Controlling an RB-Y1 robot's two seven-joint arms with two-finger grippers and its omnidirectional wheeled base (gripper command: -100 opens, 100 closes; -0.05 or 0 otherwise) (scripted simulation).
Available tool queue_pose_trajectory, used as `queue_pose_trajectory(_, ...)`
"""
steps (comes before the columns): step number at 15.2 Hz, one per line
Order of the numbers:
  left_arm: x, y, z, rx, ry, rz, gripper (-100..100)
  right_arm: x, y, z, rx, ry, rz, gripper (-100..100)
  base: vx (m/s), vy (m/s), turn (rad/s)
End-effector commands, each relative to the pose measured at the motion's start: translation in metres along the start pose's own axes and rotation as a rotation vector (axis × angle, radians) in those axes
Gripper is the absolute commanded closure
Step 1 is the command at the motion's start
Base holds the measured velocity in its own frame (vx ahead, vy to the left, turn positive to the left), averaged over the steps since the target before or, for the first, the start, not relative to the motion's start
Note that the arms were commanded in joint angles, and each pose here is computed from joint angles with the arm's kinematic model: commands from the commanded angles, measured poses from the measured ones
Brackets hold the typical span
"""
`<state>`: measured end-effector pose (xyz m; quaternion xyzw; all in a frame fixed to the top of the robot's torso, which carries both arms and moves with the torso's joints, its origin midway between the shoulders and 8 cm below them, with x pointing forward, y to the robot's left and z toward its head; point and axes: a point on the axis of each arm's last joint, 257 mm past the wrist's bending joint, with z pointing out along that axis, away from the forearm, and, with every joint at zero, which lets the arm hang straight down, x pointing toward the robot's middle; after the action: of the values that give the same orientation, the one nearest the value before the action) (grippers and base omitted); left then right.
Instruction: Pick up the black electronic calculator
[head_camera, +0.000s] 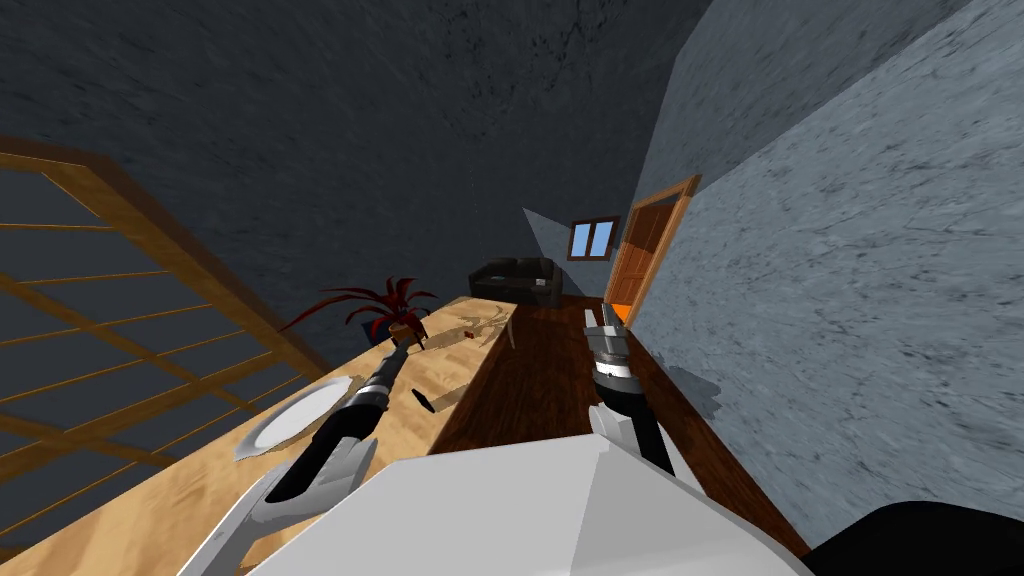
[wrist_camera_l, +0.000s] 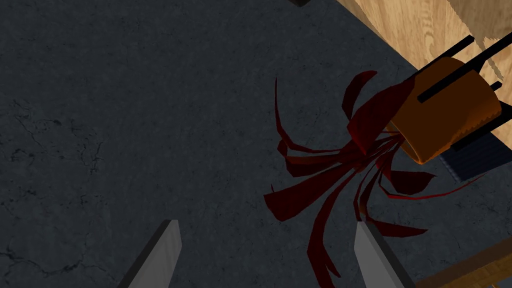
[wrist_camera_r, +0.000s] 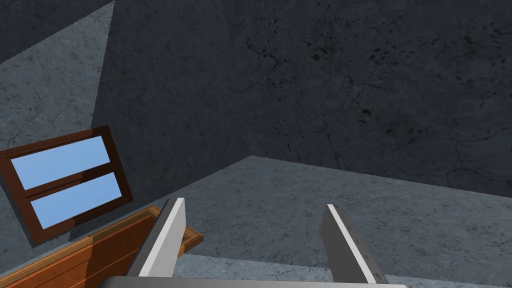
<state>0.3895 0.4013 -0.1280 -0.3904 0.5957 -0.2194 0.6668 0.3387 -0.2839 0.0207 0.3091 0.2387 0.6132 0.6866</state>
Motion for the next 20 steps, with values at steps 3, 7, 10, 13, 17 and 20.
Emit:
queue_pose_trajectory(3, -0.003, 0.029, -0.002, -0.101, 0.011, 0.024, -100, 0.000, 0.000, 0.000, 0.000, 0.000, 0.000, 0, 0.030, 0.015, -0.110)
queue_pose_trajectory(7, -0.005, 0.052, -0.006, -0.182, 0.022, 0.040, -100, 0.000, 0.000, 0.000, 0.000, 0.000, 0.000, 0, 0.024, 0.012, -0.077)
queue_pose_trajectory(10, -0.008, 0.070, -0.011, -0.246, 0.028, 0.053, -100, 0.000, 0.000, 0.000, 0.000, 0.000, 0.000, 0, 0.022, 0.010, -0.067)
queue_pose_trajectory(13, -0.011, 0.087, -0.017, -0.309, 0.035, 0.065, -100, 0.000, 0.000, 0.000, 0.000, 0.000, 0.000, 0, 0.029, 0.015, -0.114)
queue_pose_trajectory(17, -0.012, 0.111, -0.027, -0.396, 0.051, 0.074, -100, 0.000, 0.000, 0.000, 0.000, 0.000, 0.000, 0, 0.027, 0.014, -0.090)
queue_pose_trajectory(20, -0.009, 0.119, -0.031, -0.432, 0.064, 0.072, -100, 0.000, 0.000, 0.000, 0.000, 0.000, 0.000, 0, 0.022, 0.015, -0.071)
